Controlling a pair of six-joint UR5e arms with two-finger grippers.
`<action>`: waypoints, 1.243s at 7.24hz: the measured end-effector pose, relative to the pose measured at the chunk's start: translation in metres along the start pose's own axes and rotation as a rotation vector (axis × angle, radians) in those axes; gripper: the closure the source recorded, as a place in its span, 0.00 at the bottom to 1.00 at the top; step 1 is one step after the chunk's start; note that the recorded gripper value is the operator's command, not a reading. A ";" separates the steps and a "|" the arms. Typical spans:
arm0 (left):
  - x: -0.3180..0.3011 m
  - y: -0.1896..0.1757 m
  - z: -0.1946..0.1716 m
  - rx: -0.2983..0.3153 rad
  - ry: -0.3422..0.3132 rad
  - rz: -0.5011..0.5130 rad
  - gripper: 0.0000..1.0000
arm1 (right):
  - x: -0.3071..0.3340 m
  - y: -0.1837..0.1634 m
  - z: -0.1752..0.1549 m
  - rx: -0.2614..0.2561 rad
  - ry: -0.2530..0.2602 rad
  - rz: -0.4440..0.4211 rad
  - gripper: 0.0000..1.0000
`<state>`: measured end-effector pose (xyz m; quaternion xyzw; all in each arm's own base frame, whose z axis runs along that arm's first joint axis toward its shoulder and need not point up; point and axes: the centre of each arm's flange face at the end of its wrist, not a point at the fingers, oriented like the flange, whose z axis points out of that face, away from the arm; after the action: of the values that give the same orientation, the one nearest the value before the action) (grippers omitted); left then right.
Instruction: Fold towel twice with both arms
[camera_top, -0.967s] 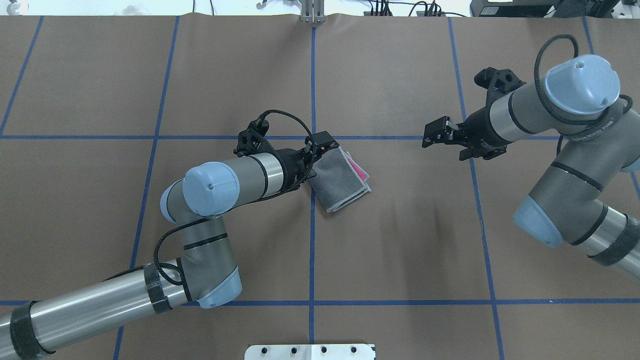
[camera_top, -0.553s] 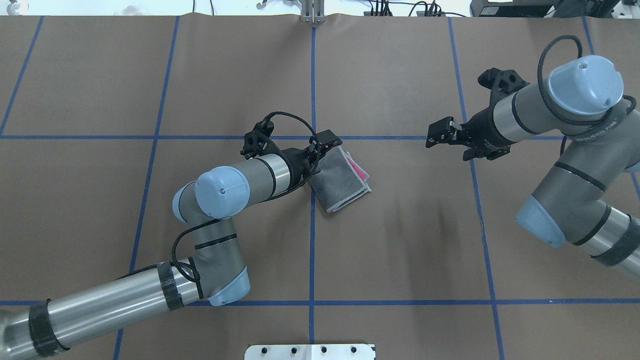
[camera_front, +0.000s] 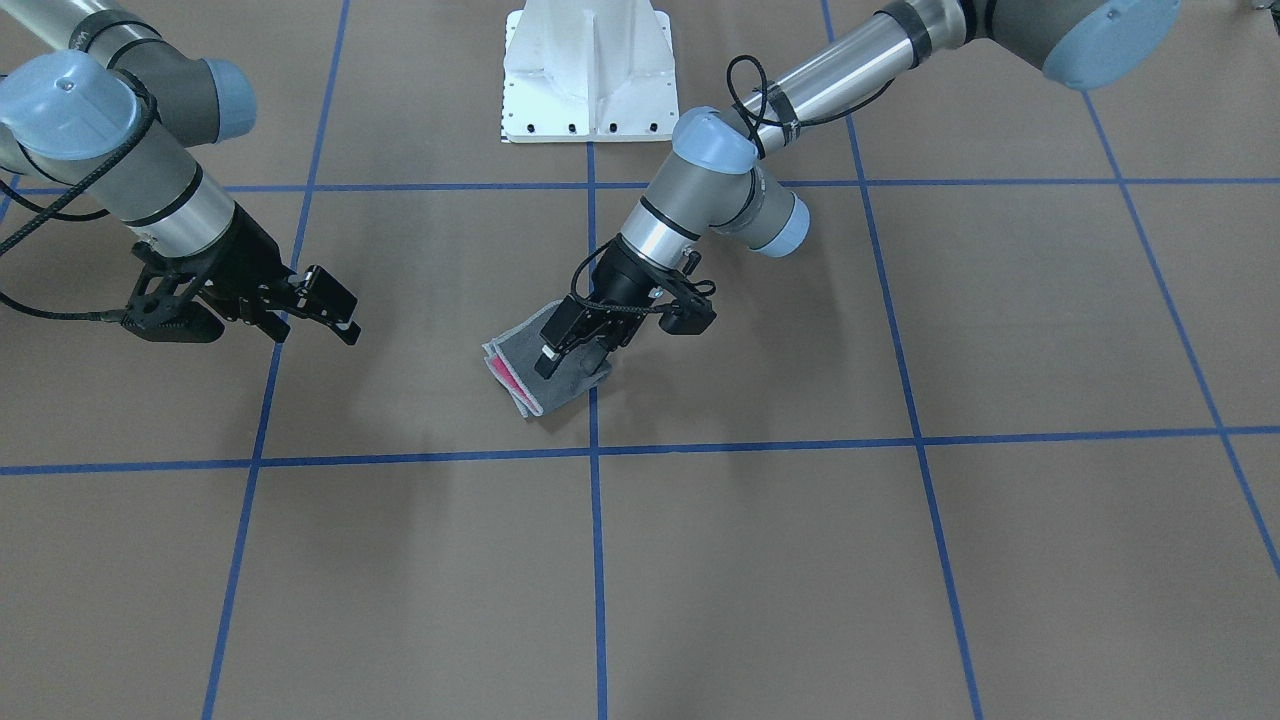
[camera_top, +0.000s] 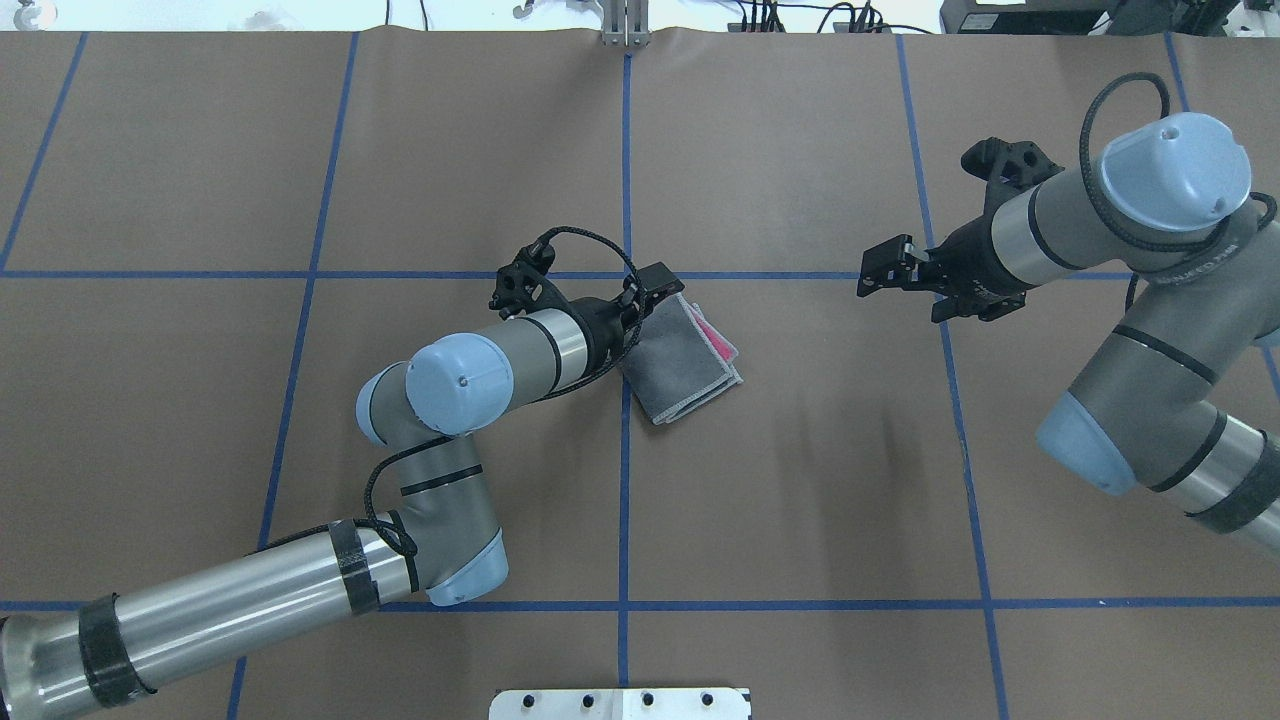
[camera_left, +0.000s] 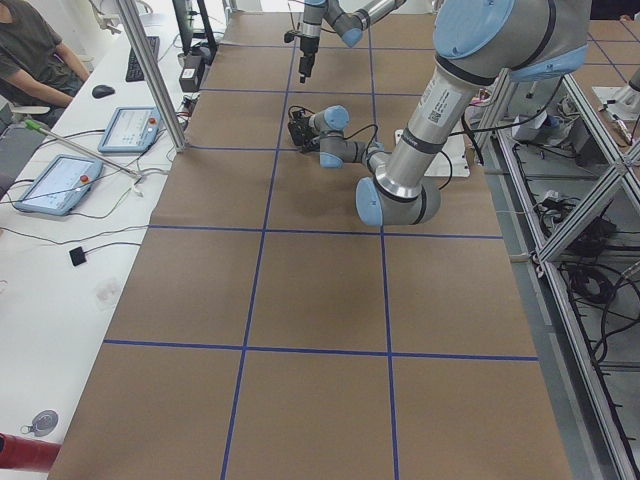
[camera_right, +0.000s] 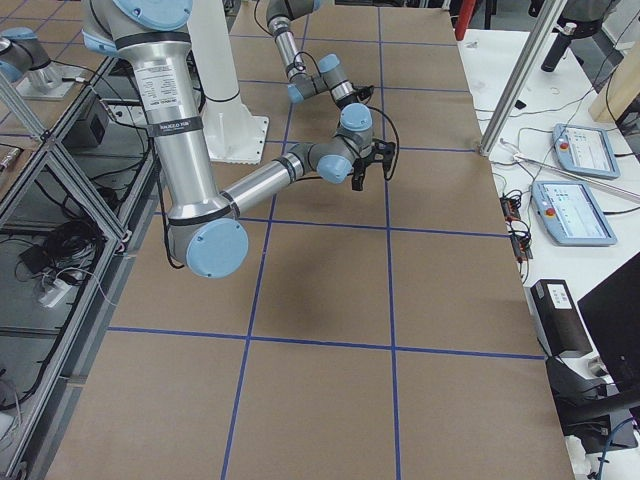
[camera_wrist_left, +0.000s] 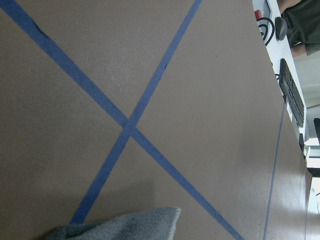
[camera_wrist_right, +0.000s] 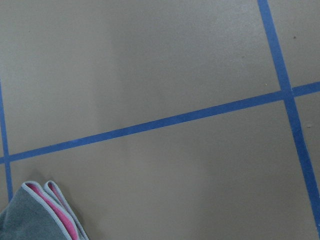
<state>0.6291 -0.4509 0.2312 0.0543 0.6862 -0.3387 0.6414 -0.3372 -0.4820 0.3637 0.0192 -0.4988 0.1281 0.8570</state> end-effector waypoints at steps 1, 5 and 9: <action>-0.002 0.000 0.001 0.001 -0.004 0.002 0.00 | 0.000 0.000 0.000 0.000 0.000 0.000 0.00; -0.001 0.002 0.001 -0.004 -0.005 0.004 0.00 | 0.001 0.001 0.001 -0.003 0.002 0.000 0.00; -0.001 0.003 0.001 -0.008 -0.008 -0.004 0.00 | -0.001 0.001 0.000 -0.002 -0.001 -0.001 0.00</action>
<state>0.6323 -0.4486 0.2310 0.0490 0.6852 -0.3376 0.6435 -0.3378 -0.4813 0.3631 0.0185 -0.4995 0.1269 0.8568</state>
